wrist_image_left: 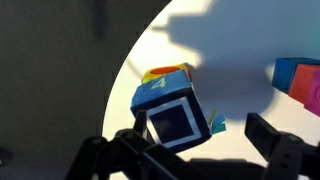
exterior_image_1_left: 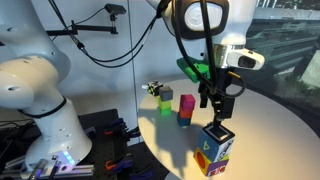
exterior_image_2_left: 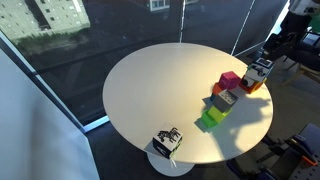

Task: Remove the top soft block from the bottom soft toy block

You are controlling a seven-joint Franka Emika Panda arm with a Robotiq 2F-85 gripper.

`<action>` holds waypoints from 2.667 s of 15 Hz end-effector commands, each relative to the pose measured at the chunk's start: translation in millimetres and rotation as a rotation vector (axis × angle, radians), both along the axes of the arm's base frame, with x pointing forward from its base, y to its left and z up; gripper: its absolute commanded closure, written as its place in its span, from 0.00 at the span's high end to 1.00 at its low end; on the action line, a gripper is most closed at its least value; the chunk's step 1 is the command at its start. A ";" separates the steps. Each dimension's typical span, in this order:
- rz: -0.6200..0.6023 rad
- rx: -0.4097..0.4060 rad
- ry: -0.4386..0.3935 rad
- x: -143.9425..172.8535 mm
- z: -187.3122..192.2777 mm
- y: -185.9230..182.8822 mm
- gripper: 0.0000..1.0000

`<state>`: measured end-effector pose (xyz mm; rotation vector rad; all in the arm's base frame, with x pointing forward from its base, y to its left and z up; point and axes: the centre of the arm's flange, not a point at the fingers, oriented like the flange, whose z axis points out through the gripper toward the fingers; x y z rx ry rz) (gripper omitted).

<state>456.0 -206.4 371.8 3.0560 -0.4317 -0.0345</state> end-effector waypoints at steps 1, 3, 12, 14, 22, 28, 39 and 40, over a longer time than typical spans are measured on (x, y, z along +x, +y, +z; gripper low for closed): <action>0.036 -0.007 -0.009 7.8 -9.4 -16.8 1.00; 0.053 -0.010 -0.006 10.9 -19.4 -19.5 1.00; 0.166 0.006 -0.029 20.3 -58.5 -23.6 1.00; 0.181 -0.006 -0.033 21.2 -61.3 -26.0 1.00; 0.174 -0.028 -0.025 23.6 -65.3 -27.0 0.57; 0.140 -0.018 -0.029 21.0 -38.8 -26.7 0.20; 0.078 -0.006 -0.073 36.0 6.7 8.0 0.06; 0.072 -0.007 -0.075 39.1 8.6 11.6 0.06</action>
